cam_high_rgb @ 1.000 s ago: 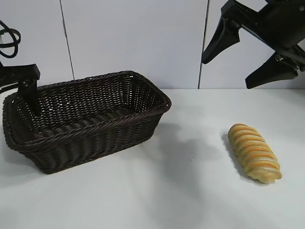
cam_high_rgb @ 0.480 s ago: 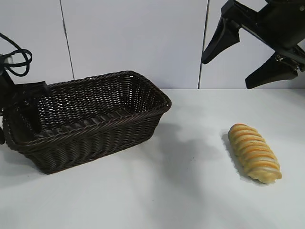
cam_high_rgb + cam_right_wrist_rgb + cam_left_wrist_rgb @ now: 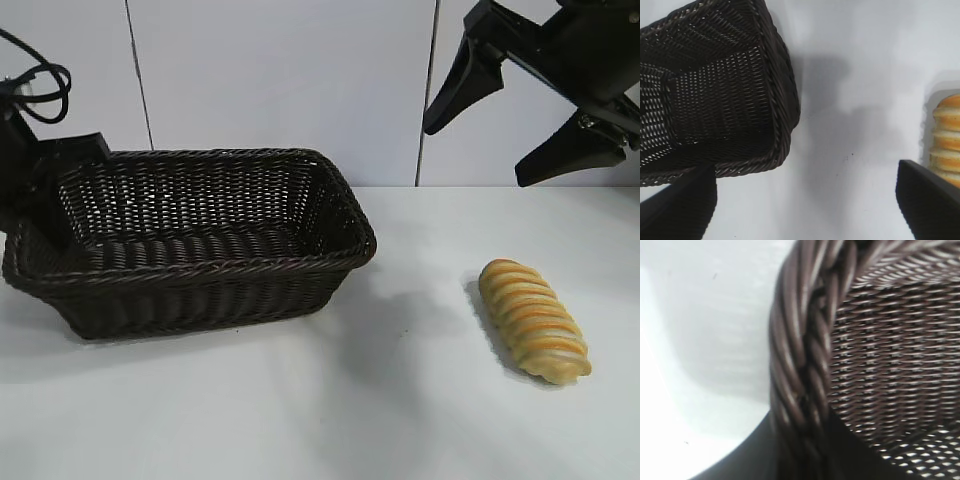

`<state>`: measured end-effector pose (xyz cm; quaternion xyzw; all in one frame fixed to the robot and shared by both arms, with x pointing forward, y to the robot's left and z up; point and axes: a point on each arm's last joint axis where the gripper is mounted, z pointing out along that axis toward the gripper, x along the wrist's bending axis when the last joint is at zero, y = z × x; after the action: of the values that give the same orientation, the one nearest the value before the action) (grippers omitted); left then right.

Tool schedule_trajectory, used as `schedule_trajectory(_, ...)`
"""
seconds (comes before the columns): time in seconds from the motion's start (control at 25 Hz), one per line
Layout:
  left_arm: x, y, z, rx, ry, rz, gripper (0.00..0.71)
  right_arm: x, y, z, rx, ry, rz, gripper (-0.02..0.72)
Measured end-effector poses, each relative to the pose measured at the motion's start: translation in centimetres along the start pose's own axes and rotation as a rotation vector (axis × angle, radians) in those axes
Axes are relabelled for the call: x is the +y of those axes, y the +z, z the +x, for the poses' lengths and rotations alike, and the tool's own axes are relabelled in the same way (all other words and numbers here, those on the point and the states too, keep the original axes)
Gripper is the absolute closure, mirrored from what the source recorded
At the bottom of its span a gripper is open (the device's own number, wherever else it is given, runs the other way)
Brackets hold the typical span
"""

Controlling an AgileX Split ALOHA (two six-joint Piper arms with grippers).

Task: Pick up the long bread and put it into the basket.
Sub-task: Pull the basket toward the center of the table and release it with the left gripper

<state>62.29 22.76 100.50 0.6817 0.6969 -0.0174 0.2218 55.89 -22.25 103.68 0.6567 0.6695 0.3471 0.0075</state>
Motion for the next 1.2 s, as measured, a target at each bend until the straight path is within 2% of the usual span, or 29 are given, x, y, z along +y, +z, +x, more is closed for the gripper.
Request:
schedule_trajectory(0.16, 0.4, 0.8, -1.9, -0.034, 0.032, -0.001, 0.611, 0.0, 0.0, 0.0, 0.0, 0.0, 0.001, 0.008)
schedule_trajectory(0.36, -0.7, 4.8, -3.8, -0.037, 0.081, 0.09, 0.611, -0.1, 0.0, 0.0, 0.002, 0.0, 0.008, 0.008)
schedule_trajectory(0.6, -1.2, 8.1, -3.4, -0.024, 0.073, 0.148, 0.611, -0.1, 0.0, 0.0, 0.005, 0.0, 0.014, 0.008)
schedule_trajectory(0.84, -1.3, 8.7, -3.3, -0.024, 0.065, 0.155, 0.599, -0.1, 0.0, 0.0, 0.005, 0.001, 0.014, 0.008)
schedule_trajectory(0.88, -1.2, 8.6, -3.3, -0.026, 0.065, 0.156, 0.556, -0.1, 0.0, 0.0, 0.005, 0.001, 0.014, 0.008)
schedule_trajectory(0.92, -1.1, 8.5, -3.4, -0.029, 0.067, 0.156, 0.476, -0.1, 0.0, 0.0, 0.005, 0.0, 0.014, 0.008)
schedule_trajectory(1.04, -0.6, 8.0, -3.8, -0.041, 0.072, 0.156, 0.167, -0.1, 0.0, 0.0, 0.005, 0.0, 0.014, 0.008)
schedule_trajectory(1.12, -0.2, 7.4, -4.2, -0.045, 0.086, 0.156, 0.079, -0.2, 0.0, 0.0, 0.005, 0.0, 0.017, 0.008)
schedule_trajectory(1.2, 0.6, 6.1, -4.6, -0.034, 0.118, 0.137, 0.04, -0.2, 0.0, 0.1, 0.006, 0.0, 0.017, 0.008)
